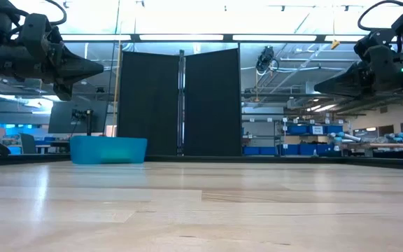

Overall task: Sort blocks
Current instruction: Return to Home Position

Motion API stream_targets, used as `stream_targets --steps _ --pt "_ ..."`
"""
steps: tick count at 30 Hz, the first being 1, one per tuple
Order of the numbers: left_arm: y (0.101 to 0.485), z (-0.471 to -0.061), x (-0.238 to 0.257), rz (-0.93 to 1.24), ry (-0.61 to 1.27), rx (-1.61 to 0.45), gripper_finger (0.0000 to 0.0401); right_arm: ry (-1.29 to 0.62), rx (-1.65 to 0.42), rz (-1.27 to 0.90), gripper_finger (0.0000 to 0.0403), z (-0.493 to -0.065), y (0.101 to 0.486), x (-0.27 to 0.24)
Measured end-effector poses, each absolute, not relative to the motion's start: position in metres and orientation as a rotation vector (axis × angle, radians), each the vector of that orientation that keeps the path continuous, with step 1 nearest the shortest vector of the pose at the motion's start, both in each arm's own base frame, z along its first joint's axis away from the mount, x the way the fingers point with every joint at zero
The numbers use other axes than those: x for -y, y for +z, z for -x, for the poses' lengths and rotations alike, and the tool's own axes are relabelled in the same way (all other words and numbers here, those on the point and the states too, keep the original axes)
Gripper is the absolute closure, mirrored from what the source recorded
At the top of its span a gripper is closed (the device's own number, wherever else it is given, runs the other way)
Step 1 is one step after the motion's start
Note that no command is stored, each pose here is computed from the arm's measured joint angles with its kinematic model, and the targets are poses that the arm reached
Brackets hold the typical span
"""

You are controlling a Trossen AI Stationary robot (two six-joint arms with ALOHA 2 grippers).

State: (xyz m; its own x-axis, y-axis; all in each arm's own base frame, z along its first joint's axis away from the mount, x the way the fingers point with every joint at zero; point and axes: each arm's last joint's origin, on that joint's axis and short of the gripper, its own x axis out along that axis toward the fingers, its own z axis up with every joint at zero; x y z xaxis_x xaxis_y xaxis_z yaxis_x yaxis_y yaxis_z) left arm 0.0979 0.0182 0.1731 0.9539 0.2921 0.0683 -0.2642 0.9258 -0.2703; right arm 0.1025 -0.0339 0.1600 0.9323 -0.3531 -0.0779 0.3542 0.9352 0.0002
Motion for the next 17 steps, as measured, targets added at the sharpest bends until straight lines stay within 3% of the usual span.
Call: stream_targets --steps 17 --pt "0.1731 -0.0979 -0.0182 0.262 0.286 0.108 0.0386 -0.362 -0.077 -0.014 0.0376 -0.1025 0.1600 0.0339"
